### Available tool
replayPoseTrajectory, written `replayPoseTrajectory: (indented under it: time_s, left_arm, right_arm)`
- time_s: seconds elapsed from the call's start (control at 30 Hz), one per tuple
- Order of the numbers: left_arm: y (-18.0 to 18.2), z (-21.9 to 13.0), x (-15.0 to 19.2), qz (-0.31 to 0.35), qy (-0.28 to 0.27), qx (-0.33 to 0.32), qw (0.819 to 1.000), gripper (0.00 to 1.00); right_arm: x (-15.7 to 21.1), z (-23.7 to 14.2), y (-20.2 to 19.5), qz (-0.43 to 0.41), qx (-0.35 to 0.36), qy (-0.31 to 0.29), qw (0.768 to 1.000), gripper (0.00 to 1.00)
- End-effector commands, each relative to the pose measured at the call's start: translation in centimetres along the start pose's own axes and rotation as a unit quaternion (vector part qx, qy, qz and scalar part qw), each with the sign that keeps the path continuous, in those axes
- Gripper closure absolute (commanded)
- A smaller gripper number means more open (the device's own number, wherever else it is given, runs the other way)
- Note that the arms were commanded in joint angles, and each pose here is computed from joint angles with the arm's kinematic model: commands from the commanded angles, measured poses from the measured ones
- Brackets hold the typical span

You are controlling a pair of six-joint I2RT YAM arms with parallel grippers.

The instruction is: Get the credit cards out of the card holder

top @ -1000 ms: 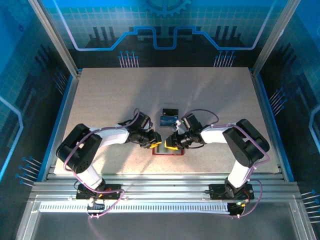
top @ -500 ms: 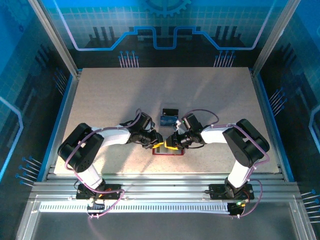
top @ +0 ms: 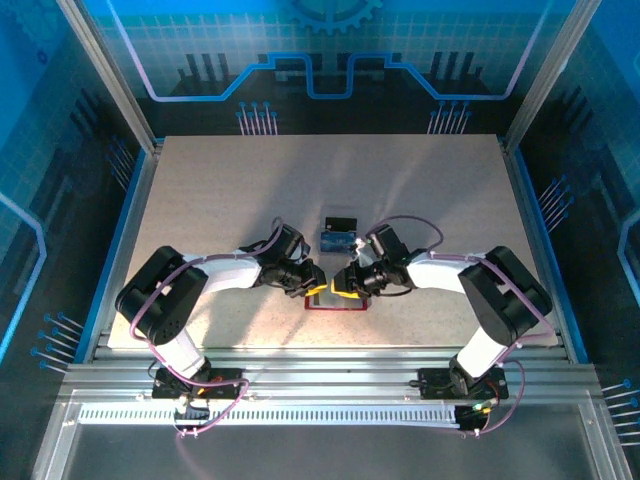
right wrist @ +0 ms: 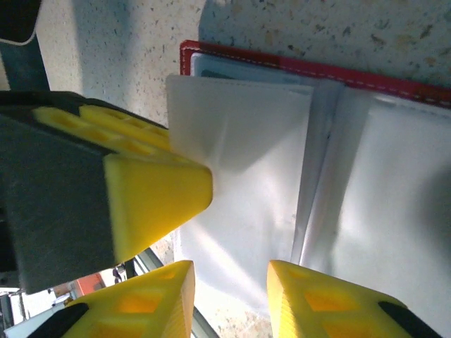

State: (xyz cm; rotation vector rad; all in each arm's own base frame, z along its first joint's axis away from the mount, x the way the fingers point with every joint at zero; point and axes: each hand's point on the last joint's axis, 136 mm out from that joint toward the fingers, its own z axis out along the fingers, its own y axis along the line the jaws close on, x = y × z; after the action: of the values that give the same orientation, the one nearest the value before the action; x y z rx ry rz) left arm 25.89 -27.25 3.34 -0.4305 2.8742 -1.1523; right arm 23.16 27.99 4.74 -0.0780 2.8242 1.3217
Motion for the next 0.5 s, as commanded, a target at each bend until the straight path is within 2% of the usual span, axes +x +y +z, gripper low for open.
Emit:
replayPoseTrajectory:
  time_s: [0.0, 0.47]
  left_arm:
    - [-0.8, 0.0, 0.4, 0.005, 0.013, 0.011, 1.000, 0.79]
    - [-4.2, -1.0, 0.3, 0.033, 0.010, 0.038, 0.999, 0.70]
  right_arm:
    - [-0.5, -1.5, 0.5, -0.007, 0.019, -0.008, 1.000, 0.67]
    - [-1.7, -7.0, -0.3, -0.017, 0.061, -0.055, 0.996, 0.66]
